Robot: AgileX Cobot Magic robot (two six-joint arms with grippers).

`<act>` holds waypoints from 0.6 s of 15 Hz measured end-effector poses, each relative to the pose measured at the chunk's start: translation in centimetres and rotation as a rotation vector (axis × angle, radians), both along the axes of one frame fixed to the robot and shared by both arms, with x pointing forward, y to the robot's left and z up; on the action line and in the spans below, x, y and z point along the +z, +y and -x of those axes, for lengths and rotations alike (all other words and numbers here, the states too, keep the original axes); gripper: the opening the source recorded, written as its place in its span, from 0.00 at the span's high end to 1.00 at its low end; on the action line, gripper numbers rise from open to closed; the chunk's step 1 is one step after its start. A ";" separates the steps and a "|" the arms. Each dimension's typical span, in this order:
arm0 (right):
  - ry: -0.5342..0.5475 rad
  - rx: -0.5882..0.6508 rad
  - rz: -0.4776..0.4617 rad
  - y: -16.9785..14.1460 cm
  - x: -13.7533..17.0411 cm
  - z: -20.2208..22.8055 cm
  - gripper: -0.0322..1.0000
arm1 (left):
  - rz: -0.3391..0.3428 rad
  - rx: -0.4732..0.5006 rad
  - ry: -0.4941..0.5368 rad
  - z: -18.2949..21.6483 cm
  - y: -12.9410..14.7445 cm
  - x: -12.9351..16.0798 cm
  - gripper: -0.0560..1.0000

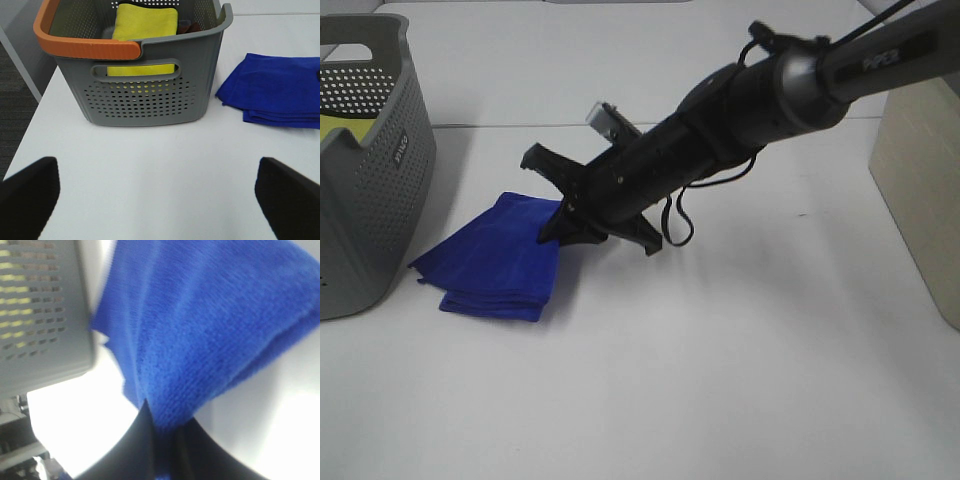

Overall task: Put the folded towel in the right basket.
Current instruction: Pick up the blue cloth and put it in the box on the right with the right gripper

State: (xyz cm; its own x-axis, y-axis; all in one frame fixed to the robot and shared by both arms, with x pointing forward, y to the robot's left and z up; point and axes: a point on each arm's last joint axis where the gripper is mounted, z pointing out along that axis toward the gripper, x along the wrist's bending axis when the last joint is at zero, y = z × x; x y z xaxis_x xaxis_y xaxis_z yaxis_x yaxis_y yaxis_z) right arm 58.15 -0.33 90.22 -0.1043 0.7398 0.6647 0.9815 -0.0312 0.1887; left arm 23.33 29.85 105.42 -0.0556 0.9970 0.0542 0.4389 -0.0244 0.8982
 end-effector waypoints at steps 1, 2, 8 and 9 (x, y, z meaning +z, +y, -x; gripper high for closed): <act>-0.063 0.038 -0.006 -0.2 2.4 0.2 0.92 | 0.000 0.000 0.000 0.0 0.0 0.0 0.01; -0.120 0.071 -0.012 -0.6 4.8 0.4 0.92 | 0.000 0.000 0.000 0.0 0.0 0.0 0.01; -0.341 0.064 -0.092 -8.6 18.2 1.1 0.92 | 0.000 0.000 0.000 0.0 0.0 0.0 0.01; -0.370 0.038 -0.101 -10.8 20.2 1.3 0.92 | 0.000 0.000 0.000 0.0 0.0 0.0 0.01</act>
State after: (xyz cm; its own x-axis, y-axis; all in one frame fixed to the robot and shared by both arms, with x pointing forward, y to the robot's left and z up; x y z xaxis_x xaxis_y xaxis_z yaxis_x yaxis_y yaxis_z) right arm 56.89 -11.10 110.38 -0.3763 0.6636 0.6465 0.8487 -0.0330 0.5279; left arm 23.33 29.85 105.42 -0.0556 0.9970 0.0542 0.4389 -0.0244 0.8982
